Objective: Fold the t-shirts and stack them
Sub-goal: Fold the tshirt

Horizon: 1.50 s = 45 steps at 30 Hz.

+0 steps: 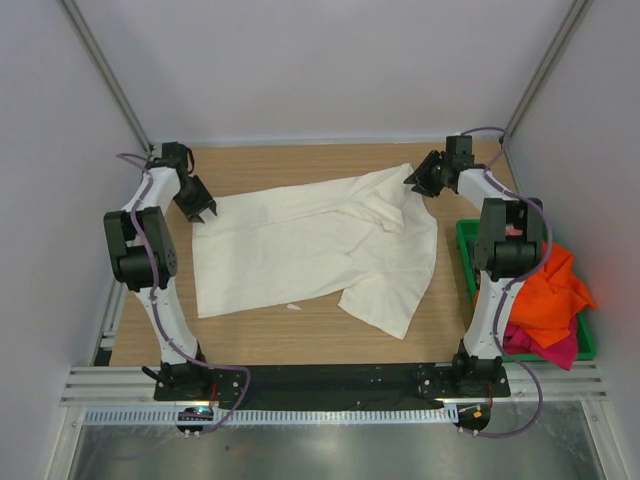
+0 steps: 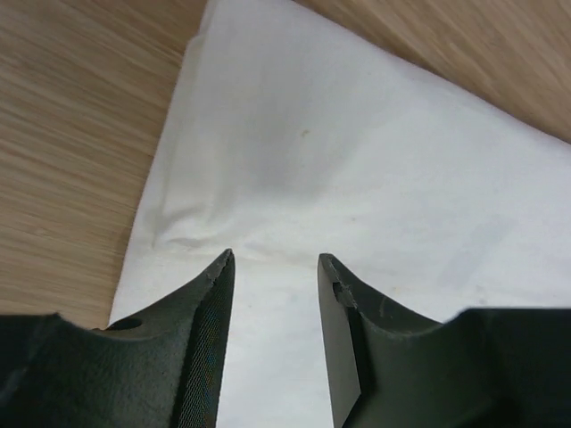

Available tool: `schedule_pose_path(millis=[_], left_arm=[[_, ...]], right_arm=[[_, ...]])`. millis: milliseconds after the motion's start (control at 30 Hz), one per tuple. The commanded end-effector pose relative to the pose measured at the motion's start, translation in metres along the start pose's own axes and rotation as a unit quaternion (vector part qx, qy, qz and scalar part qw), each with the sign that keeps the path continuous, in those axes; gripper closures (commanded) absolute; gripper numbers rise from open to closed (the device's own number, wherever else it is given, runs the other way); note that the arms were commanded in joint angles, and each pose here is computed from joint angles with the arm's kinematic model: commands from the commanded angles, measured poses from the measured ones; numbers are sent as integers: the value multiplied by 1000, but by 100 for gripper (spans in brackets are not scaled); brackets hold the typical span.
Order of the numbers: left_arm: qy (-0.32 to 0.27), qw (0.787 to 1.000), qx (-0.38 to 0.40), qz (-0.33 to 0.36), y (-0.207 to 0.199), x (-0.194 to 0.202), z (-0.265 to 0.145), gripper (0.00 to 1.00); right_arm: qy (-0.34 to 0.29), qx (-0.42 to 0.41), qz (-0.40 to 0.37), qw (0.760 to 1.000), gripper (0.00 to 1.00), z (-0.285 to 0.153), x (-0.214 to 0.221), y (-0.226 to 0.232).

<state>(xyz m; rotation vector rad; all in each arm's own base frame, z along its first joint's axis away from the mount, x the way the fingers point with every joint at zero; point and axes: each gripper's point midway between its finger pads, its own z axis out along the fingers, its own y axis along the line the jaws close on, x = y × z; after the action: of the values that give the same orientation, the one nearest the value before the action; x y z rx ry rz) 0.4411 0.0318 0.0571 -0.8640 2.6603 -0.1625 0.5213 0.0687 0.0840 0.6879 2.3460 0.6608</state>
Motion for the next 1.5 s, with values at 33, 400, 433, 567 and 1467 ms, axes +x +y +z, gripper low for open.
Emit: schedule_pose_path(millis=[33, 400, 433, 567, 1467], left_arm=[[-54, 997, 48, -18, -30, -33, -16, 59], [-35, 996, 77, -4, -42, -35, 8, 68], [-32, 996, 78, -4, -42, -34, 9, 68], [-28, 997, 75, -4, -41, -33, 13, 69], [-14, 999, 24, -22, -11, -42, 25, 58]], right_arm=[[-85, -40, -64, 993, 58, 10, -52, 25], [-95, -59, -82, 990, 55, 55, -80, 32], [-91, -60, -80, 991, 55, 61, -78, 30], [-87, -65, -78, 991, 55, 70, -79, 30], [-92, 43, -48, 994, 52, 37, -106, 10]])
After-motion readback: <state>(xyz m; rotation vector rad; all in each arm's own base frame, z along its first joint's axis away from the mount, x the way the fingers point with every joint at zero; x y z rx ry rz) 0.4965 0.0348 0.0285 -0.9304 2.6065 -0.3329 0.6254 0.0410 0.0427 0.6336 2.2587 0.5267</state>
